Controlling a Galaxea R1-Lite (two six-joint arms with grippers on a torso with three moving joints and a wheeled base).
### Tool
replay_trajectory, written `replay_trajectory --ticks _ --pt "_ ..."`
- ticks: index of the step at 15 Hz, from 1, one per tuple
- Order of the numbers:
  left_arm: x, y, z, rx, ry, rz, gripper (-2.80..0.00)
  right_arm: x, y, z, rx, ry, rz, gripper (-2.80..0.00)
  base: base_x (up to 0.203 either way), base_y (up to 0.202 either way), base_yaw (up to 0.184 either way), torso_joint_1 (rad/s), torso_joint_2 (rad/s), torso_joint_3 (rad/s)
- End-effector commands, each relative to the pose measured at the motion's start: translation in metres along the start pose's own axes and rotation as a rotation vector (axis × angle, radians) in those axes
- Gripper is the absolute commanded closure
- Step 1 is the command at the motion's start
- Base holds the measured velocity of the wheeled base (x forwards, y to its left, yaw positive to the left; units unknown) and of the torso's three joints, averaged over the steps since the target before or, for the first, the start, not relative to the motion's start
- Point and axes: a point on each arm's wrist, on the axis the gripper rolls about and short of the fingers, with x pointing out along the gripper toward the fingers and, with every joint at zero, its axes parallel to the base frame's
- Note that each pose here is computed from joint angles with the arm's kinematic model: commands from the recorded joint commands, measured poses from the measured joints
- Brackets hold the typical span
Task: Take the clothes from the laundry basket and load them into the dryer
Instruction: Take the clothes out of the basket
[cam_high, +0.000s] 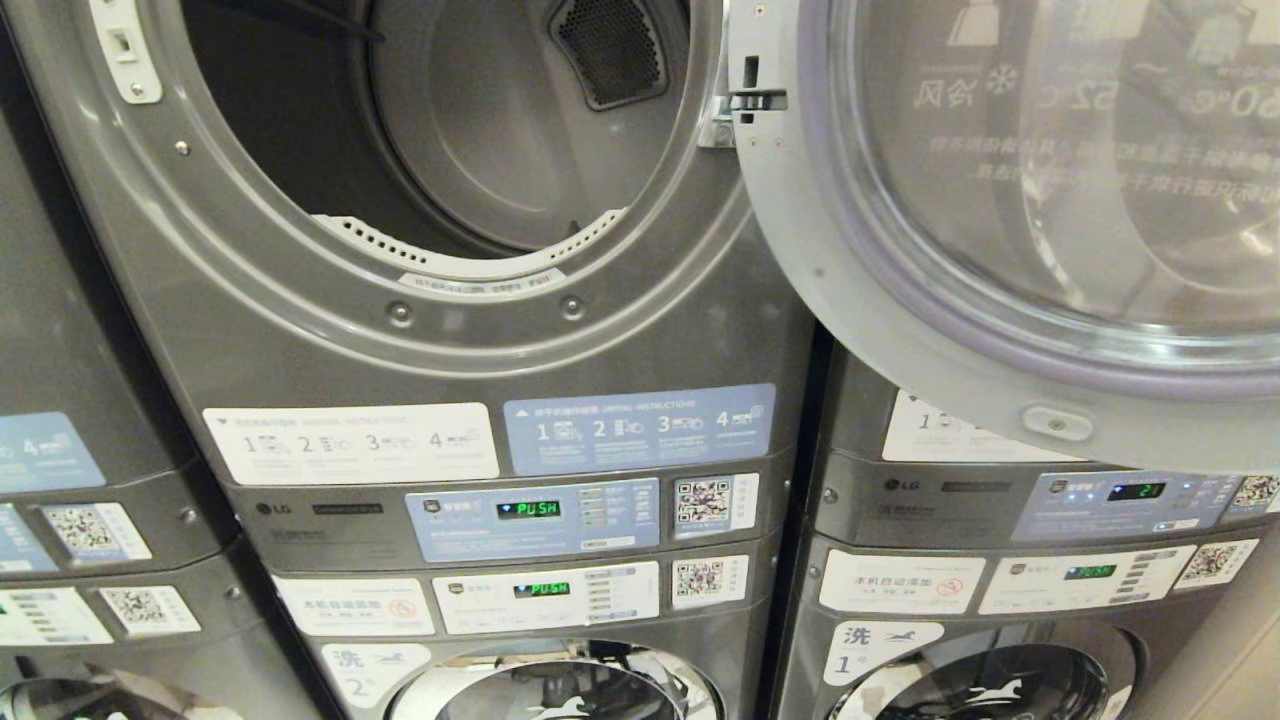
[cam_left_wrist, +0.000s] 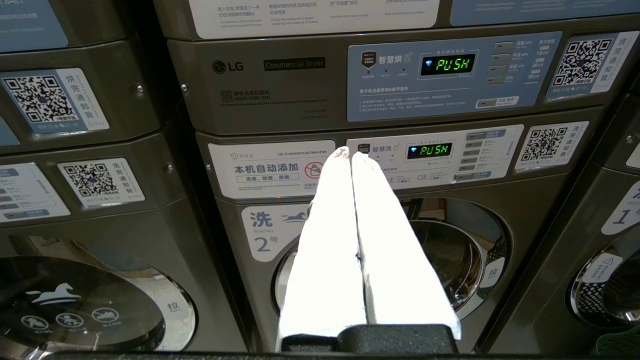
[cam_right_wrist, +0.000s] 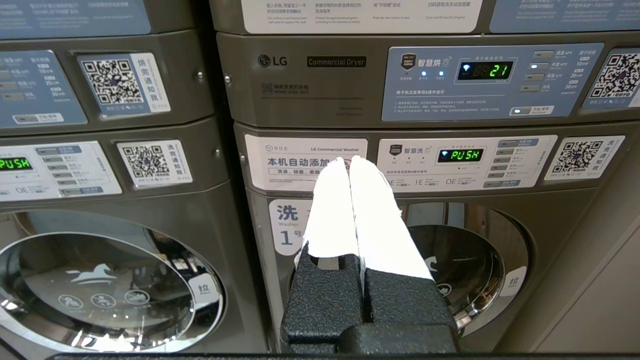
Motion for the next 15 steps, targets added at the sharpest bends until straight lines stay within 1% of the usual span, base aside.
replay_trajectory --ticks 1,15 --pt "0.0000 0.0000 0.0000 0.001 -0.001 0.000 0.00 0.0000 0.0000 0.0000 0.000 -0.001 0.000 0.00 0.000 0.000 0.000 -0.036 0.09 0.046" --pt "0.0000 0.0000 0.0000 0.001 -0.001 0.000 0.00 0.0000 0.0000 0.0000 -0.009 -0.001 0.000 0.00 0.000 0.000 0.000 -0.054 0.11 0.062"
